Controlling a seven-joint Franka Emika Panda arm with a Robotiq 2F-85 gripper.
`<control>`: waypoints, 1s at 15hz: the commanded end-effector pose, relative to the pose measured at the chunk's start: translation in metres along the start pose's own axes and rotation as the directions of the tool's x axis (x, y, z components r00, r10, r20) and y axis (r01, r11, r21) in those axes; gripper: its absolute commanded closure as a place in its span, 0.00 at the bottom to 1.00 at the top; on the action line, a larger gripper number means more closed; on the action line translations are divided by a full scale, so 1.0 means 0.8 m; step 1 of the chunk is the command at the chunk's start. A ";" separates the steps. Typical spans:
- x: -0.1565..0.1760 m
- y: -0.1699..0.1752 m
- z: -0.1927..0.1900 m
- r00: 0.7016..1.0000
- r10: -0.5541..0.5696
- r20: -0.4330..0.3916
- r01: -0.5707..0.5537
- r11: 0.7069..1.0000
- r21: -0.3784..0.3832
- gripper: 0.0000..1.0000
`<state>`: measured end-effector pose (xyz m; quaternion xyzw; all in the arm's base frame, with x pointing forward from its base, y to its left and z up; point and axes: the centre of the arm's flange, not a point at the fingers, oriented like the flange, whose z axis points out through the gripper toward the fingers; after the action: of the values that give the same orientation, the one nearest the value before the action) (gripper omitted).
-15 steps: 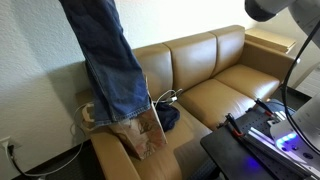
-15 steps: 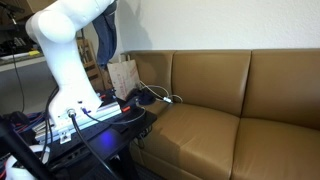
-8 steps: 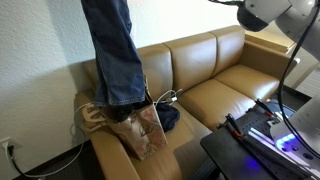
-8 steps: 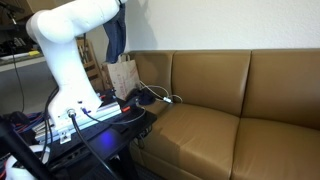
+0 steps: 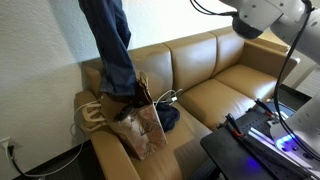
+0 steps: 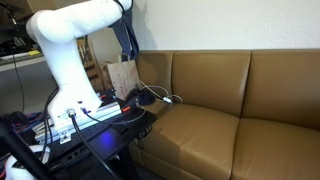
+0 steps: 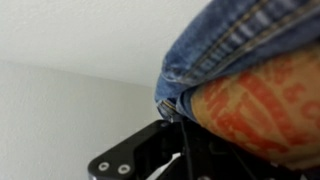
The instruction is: Place the blue jeans inside the brown bag on the sofa
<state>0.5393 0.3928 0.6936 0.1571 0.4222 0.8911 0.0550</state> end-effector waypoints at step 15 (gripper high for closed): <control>0.228 0.086 0.062 0.785 0.115 0.609 -0.260 0.953 0.155 0.99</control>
<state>0.4378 0.4492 0.8371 0.4114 0.4851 0.7688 0.0664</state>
